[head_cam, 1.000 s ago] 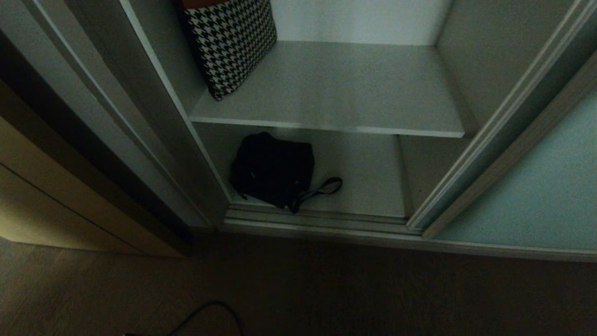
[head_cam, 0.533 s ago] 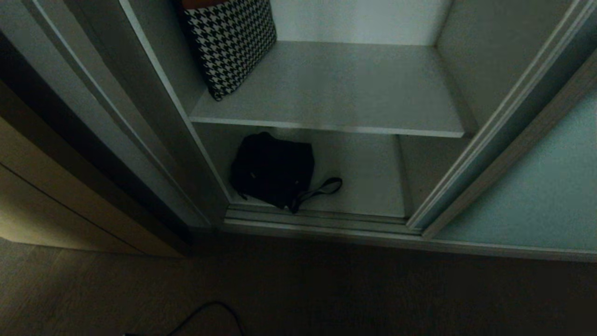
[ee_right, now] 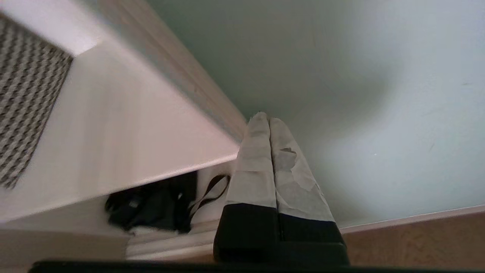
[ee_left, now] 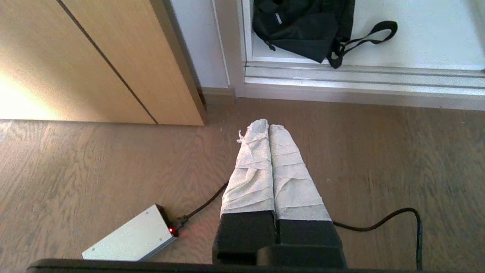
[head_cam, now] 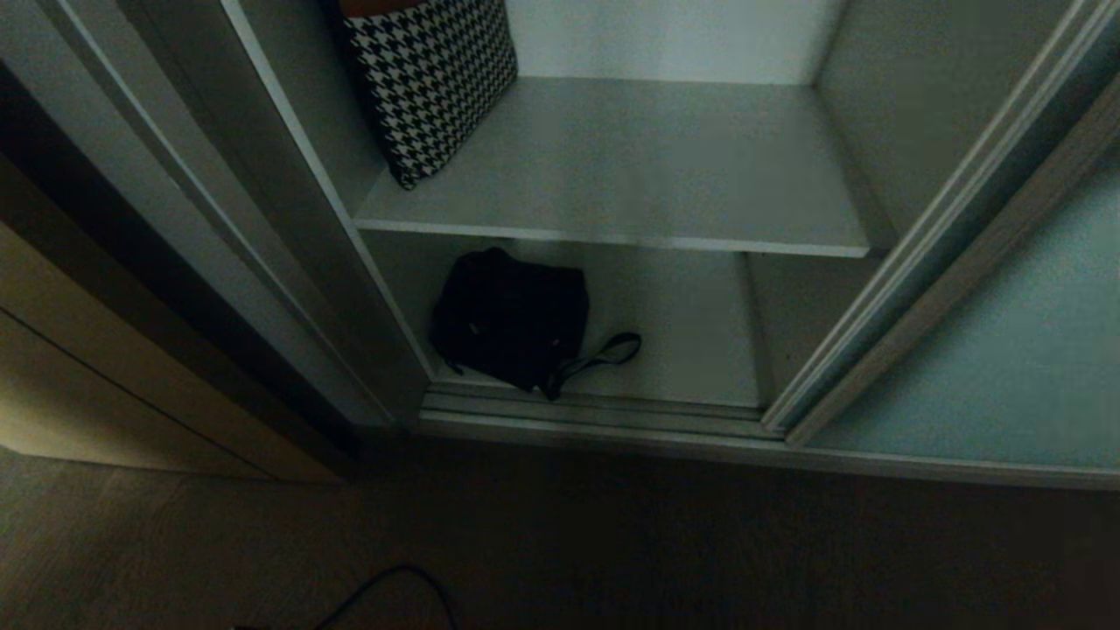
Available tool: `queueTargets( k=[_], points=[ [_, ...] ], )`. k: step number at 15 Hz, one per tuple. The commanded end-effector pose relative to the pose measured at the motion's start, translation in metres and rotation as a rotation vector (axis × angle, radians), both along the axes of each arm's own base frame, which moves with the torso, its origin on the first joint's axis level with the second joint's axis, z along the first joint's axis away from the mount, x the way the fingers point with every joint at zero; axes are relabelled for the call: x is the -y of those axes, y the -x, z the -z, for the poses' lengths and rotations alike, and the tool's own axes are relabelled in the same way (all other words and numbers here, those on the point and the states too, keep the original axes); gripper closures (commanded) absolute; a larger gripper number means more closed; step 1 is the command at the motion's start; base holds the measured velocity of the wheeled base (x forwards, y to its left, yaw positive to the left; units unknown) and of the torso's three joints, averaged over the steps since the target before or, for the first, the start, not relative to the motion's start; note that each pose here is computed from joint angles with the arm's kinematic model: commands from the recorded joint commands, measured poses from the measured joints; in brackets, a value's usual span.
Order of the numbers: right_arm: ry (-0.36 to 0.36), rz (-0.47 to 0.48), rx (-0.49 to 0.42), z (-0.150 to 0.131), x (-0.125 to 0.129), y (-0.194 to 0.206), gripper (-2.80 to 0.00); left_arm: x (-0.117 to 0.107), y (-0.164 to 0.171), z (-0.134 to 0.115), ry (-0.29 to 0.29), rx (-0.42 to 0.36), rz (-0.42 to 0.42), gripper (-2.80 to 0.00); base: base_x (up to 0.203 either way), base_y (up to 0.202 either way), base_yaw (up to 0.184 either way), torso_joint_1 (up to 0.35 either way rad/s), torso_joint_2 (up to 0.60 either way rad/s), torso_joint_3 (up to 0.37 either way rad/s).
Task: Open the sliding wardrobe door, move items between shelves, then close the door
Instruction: Close the door
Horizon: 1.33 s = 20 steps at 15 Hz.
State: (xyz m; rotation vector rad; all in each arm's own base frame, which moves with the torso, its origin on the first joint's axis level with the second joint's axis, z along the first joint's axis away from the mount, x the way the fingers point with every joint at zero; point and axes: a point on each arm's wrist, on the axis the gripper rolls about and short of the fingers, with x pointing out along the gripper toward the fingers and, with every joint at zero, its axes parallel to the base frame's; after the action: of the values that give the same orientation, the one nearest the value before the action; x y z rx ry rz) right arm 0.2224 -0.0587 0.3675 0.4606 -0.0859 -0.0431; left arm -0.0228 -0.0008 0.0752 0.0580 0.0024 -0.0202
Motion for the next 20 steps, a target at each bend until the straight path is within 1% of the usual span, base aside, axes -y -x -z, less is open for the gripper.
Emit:
queueTargets(
  k=[1,3,5,9,13,14,15,16,18,20],
  points=[
    [0.002,-0.028,0.015,-0.003,-0.008,0.009,0.0,0.0,0.0,0.0,0.0,0.0,0.0,0.0,0.0,0.0,0.0,0.0,0.0,0.0],
    [0.007,-0.064,0.021,-0.003,-0.017,0.015,0.0,0.0,0.0,0.0,0.0,-0.001,0.0,0.0,0.0,0.0,0.0,0.0,0.0,0.0],
    [0.029,-0.118,0.018,0.0,-0.03,0.02,0.0,0.0,0.0,0.0,0.0,-0.001,0.0,0.0,0.0,0.0,0.0,0.0,0.0,0.0],
    [0.094,-0.253,0.025,0.005,-0.06,0.037,0.0,0.0,0.0,0.0,0.0,0.0,0.0,0.0,0.0,0.0,0.0,0.0,0.0,0.0],
    [0.109,-0.346,0.109,-0.004,-0.072,0.079,0.0,0.0,0.0,0.0,0.0,0.0,0.0,0.0,0.0,0.0,0.0,0.0,0.0,0.0],
    [0.108,-0.37,0.123,-0.005,-0.073,0.088,0.0,0.0,0.0,0.0,0.0,-0.001,0.0,0.0,0.0,0.0,0.0,0.0,0.0,0.0],
    [0.1,-0.382,0.123,-0.006,-0.073,0.089,0.0,0.0,0.0,0.0,0.0,0.0,0.0,0.0,0.0,0.0,0.0,0.0,0.0,0.0],
    [0.094,-0.381,0.116,-0.006,-0.073,0.085,0.0,0.0,0.0,0.0,0.0,0.0,0.0,0.0,0.0,0.0,0.0,0.0,0.0,0.0],
    [0.051,-0.379,0.103,-0.005,-0.072,0.078,0.0,0.0,0.0,0.0,0.0,0.0,0.0,0.0,0.0,0.0,0.0,0.0,0.0,0.0],
    [0.026,-0.37,0.087,-0.005,-0.071,0.068,0.0,0.0,0.0,0.0,0.0,0.0,0.0,0.0,0.0,0.0,0.0,0.0,0.0,0.0]
  ],
)
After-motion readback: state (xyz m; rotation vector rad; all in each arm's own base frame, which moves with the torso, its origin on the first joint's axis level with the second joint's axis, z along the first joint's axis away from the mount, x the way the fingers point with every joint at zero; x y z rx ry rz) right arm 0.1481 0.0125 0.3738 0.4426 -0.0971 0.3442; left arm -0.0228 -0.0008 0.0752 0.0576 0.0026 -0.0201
